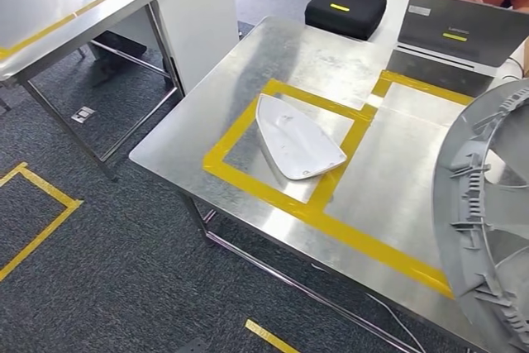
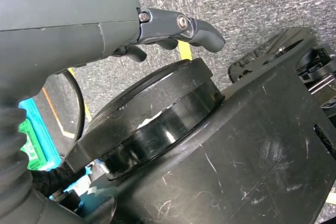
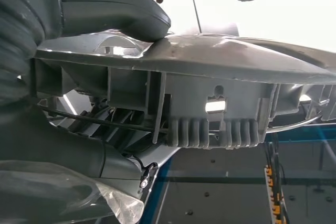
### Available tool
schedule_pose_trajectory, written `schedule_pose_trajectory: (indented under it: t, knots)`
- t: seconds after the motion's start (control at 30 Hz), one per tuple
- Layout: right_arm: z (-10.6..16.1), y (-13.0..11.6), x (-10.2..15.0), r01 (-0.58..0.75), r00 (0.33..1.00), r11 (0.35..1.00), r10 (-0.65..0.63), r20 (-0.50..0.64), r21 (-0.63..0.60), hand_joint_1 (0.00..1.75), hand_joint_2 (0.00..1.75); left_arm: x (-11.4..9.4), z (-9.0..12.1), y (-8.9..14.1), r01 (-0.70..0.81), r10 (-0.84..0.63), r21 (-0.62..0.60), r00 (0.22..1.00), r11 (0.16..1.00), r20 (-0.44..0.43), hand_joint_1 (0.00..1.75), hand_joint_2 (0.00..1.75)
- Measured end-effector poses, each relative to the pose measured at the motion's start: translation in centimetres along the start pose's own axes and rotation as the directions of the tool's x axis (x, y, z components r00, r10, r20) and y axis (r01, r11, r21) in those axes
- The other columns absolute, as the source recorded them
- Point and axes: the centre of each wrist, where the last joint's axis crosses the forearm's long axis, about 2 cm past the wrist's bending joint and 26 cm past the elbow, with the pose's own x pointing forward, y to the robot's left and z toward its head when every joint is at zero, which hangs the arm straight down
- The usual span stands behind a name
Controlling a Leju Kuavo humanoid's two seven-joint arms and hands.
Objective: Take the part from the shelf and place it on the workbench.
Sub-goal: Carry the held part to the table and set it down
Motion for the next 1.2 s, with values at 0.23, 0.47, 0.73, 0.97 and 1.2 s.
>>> schedule_pose_trajectory:
  t: [0.23,0.47,0.73,0.97,1.2]
  knots:
    - [-0.02,0.02,-0.01,0.000,1.000,1.000,0.000,0.000,-0.001,1.75,1.75,-0.01,0.00,-0.01,-0.002,0.002,-0.001,1.000,1.000,0.000,0.00,1.75]
    - [-0.01,0.05,-0.03,-0.002,1.000,1.000,0.002,0.001,0.000,1.75,1.75,0.00,0.00,-0.01,0.002,-0.002,0.000,1.000,1.000,-0.001,0.00,1.75]
    - [0.06,0.13,0.00,0.000,1.000,1.000,0.000,-0.011,0.004,1.75,1.75,-0.03,0.00,0.03,0.001,-0.001,0.001,1.000,1.000,-0.001,0.00,1.75]
    - [0.08,0.17,0.03,0.002,1.000,1.000,-0.002,-0.022,0.005,1.75,1.75,0.00,-0.01,-0.12,0.000,0.000,-0.002,1.000,1.000,-0.001,0.00,1.75]
    - [0.13,0.40,0.10,0.006,1.000,1.000,-0.005,-0.025,0.011,1.75,1.75,-0.12,0.00,0.07,-0.002,0.002,-0.001,1.000,1.000,-0.002,0.00,1.75]
